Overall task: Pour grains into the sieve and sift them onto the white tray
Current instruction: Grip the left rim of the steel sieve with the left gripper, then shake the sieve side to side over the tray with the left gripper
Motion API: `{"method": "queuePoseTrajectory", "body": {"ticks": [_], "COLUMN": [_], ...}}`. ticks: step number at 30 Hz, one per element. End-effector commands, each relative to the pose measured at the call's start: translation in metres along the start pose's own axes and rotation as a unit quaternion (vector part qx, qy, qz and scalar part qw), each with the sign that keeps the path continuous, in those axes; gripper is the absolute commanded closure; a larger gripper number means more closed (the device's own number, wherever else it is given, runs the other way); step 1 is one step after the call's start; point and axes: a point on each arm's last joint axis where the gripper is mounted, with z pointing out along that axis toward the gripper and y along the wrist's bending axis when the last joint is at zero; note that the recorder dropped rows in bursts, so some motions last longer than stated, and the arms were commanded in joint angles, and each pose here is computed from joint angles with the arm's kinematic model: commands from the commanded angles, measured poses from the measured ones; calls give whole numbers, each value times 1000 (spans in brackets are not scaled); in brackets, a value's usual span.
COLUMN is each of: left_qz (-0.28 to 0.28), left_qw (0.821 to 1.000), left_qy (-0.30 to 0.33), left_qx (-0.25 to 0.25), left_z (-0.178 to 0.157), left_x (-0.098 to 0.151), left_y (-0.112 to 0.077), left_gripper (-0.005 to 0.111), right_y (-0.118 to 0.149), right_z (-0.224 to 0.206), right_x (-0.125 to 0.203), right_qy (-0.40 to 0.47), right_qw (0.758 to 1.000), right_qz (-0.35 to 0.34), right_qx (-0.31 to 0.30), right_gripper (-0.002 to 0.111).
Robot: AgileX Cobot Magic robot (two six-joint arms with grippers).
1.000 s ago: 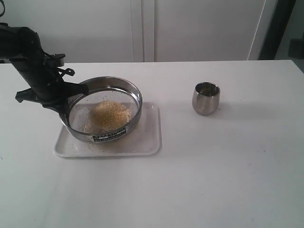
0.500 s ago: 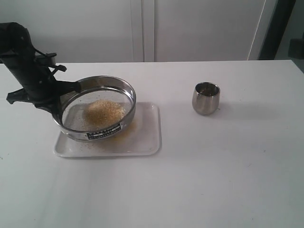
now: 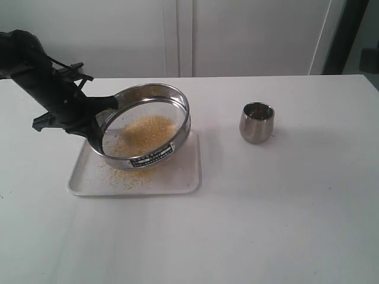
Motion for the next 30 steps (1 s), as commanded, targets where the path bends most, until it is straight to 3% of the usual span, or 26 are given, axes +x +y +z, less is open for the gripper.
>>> {"method": "queuePoseTrajectory", "body": {"ticks": [1,4,6,8,9,11,13,15,16,18,20,22,24,25,27,28,30], "left_qz": [-22,-35,6,56,65,24,-16,-18,13,81,82,27,-30,-33,31,57,61], "left_qw": [999,999,1000,998,996,995,994,998,999,996,993,989,990,993,997,996,993], "left_qy": [-12,-8,-2,-4,-6,-9,-11,-7,-12,-23,-25,-25,-18,-11,-10,-16,-26], "left_qx": [-30,-14,-8,-30,-54,-100,-103,-59,-36,-39,-84,-142,-139,-114,-69,-68,-95], "left_z": [-8,-6,-2,-2,-3,-7,-9,-5,-3,1,0,-5,-8,-6,-2,0,-1], "left_x": [-5,-3,3,4,2,-2,-3,0,3,7,6,1,0,2,6,7,4], "left_y": [19,10,-8,-15,-12,4,11,-6,-20,-37,-29,-6,5,-1,-21,-28,-23], "left_gripper": [107,107,107,107,107,107,107,107,107,107,107,107,107,107,107,107,107], "right_y": [-1,-1,-1,-1,-1,-1,-1,-1,-1,-1,-1,-1,-1,-1,-1,-1,-1], "right_z": [-1,-1,-1,-1,-1,-1,-1,-1,-1,-1,-1,-1,-1,-1,-1,-1,-1], "right_x": [1,1,1,1,1,1,1,1,1,1,1,1,1,1,1,1,1], "right_qy": [-2,-2,-2,-2,-2,-2,-2,-2,-2,-2,-2,-2,-2,-2,-2,-2,-2], "right_qw": [1000,1000,1000,1000,1000,1000,1000,1000,1000,1000,1000,1000,1000,1000,1000,1000,1000], "right_qz": [-9,-9,-9,-9,-9,-9,-9,-9,-9,-9,-9,-9,-9,-9,-9,-9,-9], "right_qx": [2,2,2,2,2,2,2,2,2,2,2,2,2,2,2,2,2], "right_gripper": [108,108,108,108,108,108,108,108,108,108,108,108,108,108,108,108,108]}}
